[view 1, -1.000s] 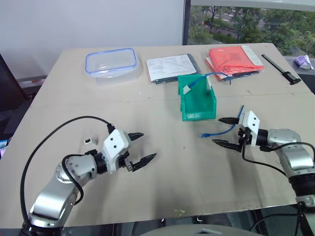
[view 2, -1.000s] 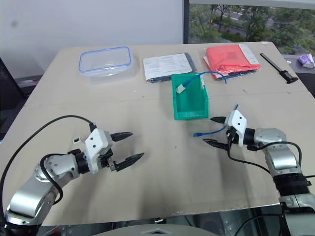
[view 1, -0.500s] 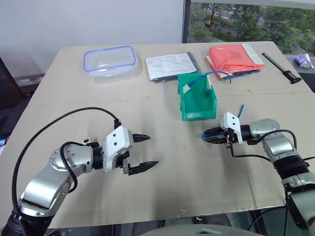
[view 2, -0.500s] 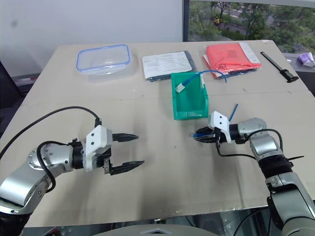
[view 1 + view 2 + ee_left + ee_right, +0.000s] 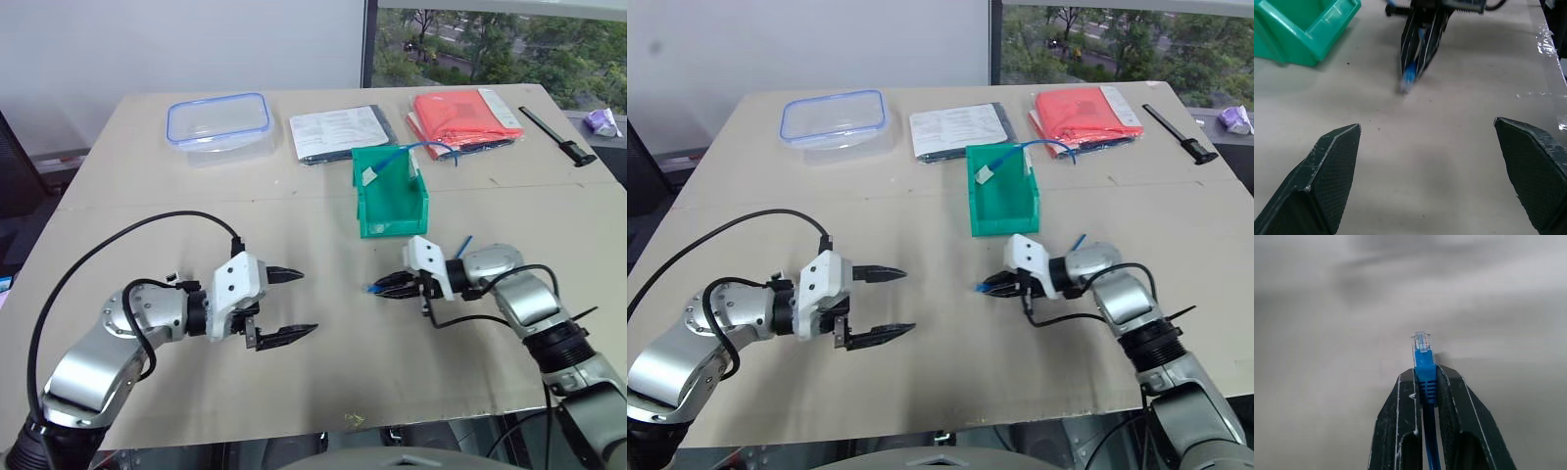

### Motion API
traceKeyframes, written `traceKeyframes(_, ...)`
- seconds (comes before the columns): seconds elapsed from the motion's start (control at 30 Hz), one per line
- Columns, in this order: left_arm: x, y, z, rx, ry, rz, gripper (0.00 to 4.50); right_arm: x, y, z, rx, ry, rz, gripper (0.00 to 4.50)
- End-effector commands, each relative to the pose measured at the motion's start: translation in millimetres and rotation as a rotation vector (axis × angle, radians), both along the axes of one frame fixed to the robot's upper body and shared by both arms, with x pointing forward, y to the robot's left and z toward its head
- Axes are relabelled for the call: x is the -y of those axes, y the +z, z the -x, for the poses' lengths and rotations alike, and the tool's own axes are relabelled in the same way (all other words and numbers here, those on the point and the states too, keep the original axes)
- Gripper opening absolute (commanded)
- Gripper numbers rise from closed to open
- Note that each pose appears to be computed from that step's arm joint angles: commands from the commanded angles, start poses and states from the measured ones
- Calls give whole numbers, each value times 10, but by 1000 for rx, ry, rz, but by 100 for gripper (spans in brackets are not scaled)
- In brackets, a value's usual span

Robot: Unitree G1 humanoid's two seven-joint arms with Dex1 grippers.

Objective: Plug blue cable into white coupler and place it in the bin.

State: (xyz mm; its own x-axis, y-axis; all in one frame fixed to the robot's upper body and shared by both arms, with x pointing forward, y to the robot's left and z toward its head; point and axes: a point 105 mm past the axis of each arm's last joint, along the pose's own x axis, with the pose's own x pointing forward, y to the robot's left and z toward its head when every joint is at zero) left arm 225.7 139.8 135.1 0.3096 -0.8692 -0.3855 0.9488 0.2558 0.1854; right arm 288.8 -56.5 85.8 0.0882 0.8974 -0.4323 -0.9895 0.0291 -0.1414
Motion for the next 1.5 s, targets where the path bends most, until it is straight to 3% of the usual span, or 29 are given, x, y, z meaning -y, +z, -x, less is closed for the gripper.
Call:
traceKeyframes(0.03,75,30,9,22,-46,0,450,-39,103,-20,47,-4,-10,121)
traceKeyframes(0.13,150,-35,4,7,-95,-23,450,18,164,-32,45,-31,-30,265)
traceKeyframes(0.17,174,-60,-13,4,-110,-37,450,40,189,-49,53,-49,-43,285)
traceKeyframes(0.23,239,-116,-112,-8,-128,-51,450,83,277,-62,63,-92,-110,390)
traceKeyframes(0.27,274,-161,-201,-3,-133,-73,450,129,319,-32,63,-103,-145,405)
traceKeyframes(0.47,540,-312,-556,19,-157,-99,450,504,371,142,60,-211,-254,405)
traceKeyframes(0.87,697,-491,-638,-2,-268,-163,450,999,325,484,82,-343,-288,405)
traceKeyframes(0.97,750,-485,-654,3,-278,-154,332,1015,324,546,70,-329,-284,413)
traceKeyframes(1.2,818,-484,-677,7,-298,-142,5,988,360,572,69,-303,-289,413)
traceKeyframes(1.4,820,-443,-690,-12,-278,-96,5,956,330,607,19,-308,-301,413)
traceKeyframes(1.5,960,-172,-672,-120,-218,142,5,873,291,706,-186,-364,-392,413)
